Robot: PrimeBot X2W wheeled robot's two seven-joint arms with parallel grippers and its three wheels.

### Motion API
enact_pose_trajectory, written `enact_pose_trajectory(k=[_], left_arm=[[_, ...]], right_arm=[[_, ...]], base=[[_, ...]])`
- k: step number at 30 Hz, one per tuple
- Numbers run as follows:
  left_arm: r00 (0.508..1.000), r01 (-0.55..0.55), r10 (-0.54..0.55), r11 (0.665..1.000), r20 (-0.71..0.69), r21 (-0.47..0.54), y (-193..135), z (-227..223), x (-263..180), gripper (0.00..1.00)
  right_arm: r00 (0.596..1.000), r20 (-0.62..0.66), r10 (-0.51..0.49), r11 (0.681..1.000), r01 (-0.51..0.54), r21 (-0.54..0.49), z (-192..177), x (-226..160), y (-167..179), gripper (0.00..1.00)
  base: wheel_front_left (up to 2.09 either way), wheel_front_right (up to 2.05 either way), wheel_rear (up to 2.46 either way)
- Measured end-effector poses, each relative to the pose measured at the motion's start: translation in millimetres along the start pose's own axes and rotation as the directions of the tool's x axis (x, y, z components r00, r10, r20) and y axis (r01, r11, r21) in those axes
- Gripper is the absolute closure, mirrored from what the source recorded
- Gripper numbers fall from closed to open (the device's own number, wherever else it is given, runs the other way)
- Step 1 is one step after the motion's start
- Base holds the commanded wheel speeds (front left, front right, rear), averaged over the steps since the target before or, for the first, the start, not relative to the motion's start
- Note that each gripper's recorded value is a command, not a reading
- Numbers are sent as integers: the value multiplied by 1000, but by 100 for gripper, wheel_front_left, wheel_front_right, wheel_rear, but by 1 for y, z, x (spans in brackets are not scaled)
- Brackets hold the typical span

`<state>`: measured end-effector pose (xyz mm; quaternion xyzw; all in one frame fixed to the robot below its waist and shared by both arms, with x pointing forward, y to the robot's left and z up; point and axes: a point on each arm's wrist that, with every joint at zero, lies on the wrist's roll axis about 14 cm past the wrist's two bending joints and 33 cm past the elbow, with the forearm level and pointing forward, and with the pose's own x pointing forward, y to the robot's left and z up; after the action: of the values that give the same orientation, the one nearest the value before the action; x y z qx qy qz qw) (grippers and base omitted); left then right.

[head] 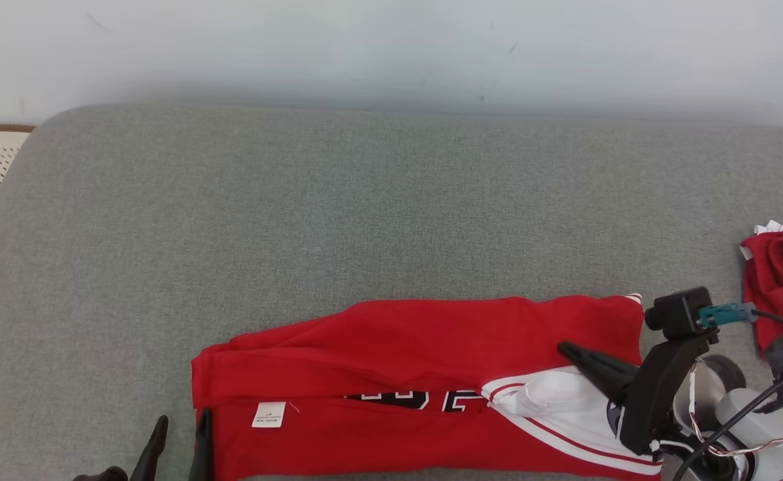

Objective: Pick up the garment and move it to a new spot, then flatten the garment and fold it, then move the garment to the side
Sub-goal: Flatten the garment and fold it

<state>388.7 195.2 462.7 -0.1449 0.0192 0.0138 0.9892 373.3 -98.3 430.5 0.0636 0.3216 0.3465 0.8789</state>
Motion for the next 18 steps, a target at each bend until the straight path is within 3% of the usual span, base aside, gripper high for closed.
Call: enact_pose_trajectory(k=[18], left_arm=[[999, 35, -35, 999, 9, 2, -12, 2, 5, 0]], right_arm=[[960, -267, 90, 985, -47, 164, -74, -43, 27, 100]], base=[[0, 0, 0]])
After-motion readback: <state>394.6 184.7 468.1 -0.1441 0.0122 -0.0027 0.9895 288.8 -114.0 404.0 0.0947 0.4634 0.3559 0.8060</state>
